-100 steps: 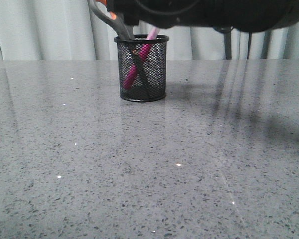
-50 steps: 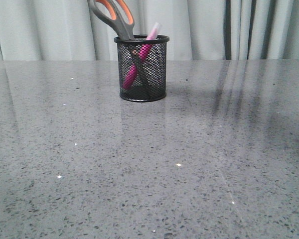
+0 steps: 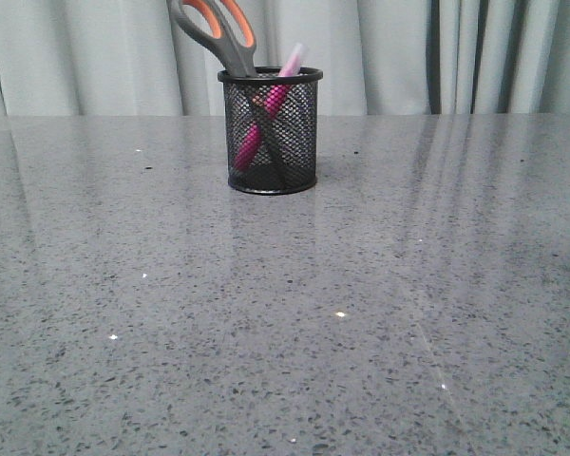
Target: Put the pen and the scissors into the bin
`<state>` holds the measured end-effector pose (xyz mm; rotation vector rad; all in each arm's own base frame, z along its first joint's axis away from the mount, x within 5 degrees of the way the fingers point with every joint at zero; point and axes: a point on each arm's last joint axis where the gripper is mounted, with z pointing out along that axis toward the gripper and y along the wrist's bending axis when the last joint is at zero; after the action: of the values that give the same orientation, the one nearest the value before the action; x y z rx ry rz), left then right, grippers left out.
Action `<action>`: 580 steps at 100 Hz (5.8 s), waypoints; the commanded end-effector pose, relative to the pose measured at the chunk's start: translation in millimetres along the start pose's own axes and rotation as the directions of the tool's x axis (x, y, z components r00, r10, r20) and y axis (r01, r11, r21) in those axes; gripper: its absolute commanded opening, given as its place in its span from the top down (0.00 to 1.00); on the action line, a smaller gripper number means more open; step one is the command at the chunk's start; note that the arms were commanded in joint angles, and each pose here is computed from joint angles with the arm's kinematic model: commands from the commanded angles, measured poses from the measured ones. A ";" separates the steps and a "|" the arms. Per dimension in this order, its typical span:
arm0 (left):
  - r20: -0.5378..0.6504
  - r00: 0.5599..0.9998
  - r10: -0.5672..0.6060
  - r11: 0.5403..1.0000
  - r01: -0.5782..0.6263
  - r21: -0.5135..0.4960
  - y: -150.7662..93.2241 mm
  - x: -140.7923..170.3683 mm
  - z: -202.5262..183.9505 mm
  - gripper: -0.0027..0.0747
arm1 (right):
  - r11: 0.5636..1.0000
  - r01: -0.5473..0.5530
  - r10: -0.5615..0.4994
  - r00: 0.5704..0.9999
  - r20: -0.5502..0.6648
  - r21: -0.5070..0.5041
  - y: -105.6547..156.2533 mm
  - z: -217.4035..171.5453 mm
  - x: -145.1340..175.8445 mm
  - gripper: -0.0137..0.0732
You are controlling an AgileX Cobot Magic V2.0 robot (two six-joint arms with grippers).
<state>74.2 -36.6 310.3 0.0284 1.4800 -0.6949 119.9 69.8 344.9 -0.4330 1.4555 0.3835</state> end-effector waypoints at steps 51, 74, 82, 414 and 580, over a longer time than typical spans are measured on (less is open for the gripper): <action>-0.035 0.999 -0.039 0.992 0.043 0.119 -11.1 1.5 1.4 0.96 | 0.993 0.094 -0.109 0.965 0.237 0.072 -1.9 -79.2 0.7 0.92; -0.035 0.999 -0.039 0.992 0.043 0.119 -11.1 1.5 1.4 0.96 | 0.993 0.094 -0.109 0.962 0.249 0.073 -1.8 -79.4 -0.4 0.92; -0.035 0.999 -0.039 0.992 0.043 0.119 -11.1 1.5 1.4 0.96 | 0.993 0.094 -0.109 0.962 0.249 0.073 -1.8 -79.4 -0.4 0.92; -0.298 0.877 0.377 0.883 -0.438 -0.171 57.3 109.0 -45.4 0.96 | 0.993 0.097 -0.108 0.979 0.171 0.072 -2.4 -77.8 7.0 0.92; -0.298 0.877 0.377 0.883 -0.438 -0.171 57.3 109.0 -45.4 0.96 | 0.922 -0.037 0.049 0.999 -0.023 0.386 -15.1 -95.0 137.3 0.92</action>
<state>51.4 -15.8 182.8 0.2906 1.7931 -0.1543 56.2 8.2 199.5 -0.1069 1.6066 0.1177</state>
